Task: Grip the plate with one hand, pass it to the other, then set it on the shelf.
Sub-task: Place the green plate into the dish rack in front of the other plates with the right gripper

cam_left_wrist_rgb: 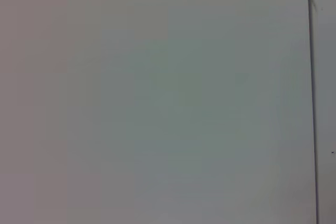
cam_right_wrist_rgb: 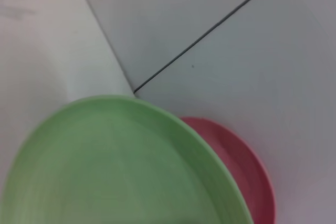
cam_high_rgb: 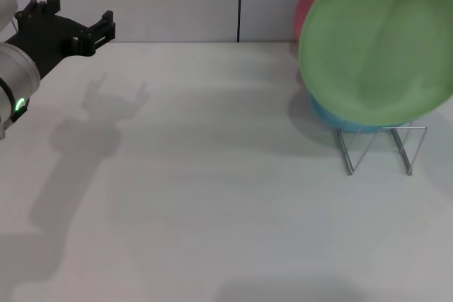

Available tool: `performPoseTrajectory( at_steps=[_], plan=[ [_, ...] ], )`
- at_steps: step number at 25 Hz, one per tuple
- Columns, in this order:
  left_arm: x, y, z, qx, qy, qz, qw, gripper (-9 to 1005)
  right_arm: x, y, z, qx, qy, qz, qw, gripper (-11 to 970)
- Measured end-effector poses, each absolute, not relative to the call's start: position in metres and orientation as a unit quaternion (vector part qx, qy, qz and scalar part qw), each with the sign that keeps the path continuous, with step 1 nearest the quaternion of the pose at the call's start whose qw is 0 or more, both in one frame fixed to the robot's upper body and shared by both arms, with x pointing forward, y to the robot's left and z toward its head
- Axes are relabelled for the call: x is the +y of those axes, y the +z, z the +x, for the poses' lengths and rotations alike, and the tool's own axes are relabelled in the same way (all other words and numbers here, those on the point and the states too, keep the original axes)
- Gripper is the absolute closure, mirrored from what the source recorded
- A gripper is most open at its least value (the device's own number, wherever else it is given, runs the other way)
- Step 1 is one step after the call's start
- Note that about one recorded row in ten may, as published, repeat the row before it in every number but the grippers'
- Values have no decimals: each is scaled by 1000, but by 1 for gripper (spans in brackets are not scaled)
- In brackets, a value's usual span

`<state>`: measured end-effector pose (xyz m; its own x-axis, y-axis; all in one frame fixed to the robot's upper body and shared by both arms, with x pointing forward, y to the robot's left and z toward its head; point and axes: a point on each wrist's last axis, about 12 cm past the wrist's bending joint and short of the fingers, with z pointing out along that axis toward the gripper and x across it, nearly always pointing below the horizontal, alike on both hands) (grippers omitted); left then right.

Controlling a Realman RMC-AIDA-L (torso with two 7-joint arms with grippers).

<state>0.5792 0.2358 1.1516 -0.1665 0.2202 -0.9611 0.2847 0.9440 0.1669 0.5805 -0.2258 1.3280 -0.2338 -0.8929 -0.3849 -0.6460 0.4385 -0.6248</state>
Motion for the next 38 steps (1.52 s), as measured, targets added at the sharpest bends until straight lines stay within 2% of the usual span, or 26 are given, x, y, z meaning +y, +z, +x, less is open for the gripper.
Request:
performPoseTrajectory(
  at_steps=[20,38],
  plan=[
    [217,1145,578,759,-44,180,624,130,-221,1315,595,728,-201,-555,349,933],
    [212,1143,577,760,-48,192,619,130,-222,1311,573,718,-207,-570,341,932]
  ],
)
